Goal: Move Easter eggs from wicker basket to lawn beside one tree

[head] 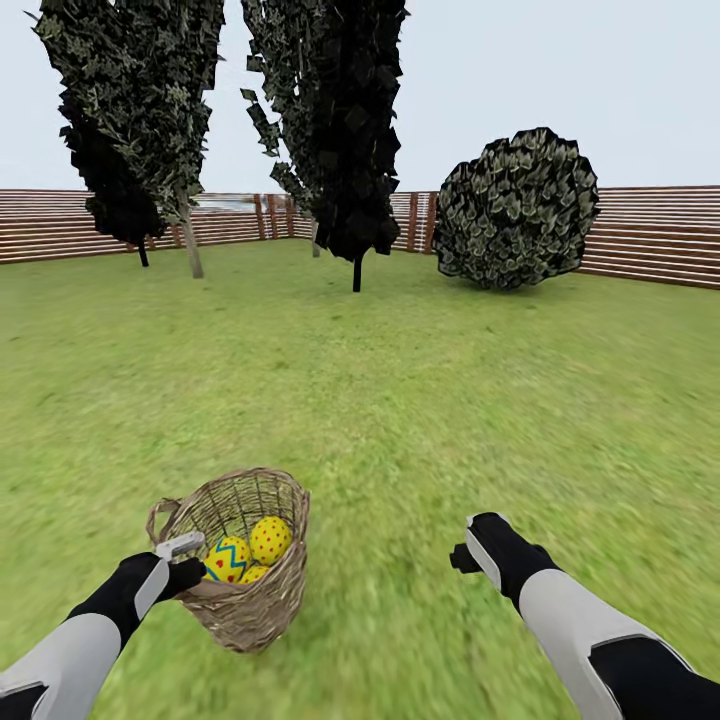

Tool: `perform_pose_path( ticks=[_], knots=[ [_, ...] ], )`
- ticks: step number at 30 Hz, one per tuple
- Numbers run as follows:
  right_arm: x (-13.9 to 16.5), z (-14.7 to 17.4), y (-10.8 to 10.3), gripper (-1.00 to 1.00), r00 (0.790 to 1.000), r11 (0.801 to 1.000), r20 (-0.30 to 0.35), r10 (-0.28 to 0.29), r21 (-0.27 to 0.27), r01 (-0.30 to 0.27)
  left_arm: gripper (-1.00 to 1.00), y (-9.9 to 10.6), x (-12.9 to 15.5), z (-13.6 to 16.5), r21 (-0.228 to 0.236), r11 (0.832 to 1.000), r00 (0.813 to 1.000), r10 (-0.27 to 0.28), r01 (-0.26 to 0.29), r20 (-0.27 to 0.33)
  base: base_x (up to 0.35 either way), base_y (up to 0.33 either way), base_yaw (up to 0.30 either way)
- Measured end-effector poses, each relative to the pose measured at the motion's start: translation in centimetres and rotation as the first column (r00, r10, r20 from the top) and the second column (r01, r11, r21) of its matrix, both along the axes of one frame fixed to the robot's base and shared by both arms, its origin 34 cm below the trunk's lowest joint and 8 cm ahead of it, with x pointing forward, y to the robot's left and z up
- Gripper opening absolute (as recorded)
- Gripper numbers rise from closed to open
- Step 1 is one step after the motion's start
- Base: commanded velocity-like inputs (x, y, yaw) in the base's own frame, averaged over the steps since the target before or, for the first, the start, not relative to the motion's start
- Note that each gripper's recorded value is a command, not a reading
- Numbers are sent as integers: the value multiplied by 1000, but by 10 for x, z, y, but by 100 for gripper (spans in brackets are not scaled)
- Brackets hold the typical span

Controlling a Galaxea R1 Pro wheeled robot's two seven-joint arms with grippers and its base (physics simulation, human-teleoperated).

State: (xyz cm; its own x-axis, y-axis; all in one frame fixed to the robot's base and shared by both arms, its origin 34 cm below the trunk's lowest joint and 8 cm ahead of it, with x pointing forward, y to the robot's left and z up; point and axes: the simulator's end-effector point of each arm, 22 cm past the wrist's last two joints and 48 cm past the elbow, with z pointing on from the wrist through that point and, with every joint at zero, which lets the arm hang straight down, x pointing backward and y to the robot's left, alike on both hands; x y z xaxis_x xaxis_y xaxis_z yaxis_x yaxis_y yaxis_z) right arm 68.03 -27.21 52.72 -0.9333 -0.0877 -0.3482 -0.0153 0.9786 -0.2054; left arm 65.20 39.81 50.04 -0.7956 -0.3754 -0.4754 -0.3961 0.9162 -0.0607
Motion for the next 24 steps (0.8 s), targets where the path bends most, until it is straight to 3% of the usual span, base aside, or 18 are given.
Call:
perform_pose_path(
  ticks=[16, 24],
  knots=[
    [5, 32, 1, 100, 1000, 1000, -1, 1, 1, -1, -100, -3, 5, 31, -3, 1000, 1000, -4, 4, -2, 0, 0, -1],
    [5, 38, 2, 100, 1000, 1000, -2, 3, 2, -3, -100, -4, 8, 38, -5, 1000, 1000, 1, -1, 9, 0, 0, -267]
  ],
)
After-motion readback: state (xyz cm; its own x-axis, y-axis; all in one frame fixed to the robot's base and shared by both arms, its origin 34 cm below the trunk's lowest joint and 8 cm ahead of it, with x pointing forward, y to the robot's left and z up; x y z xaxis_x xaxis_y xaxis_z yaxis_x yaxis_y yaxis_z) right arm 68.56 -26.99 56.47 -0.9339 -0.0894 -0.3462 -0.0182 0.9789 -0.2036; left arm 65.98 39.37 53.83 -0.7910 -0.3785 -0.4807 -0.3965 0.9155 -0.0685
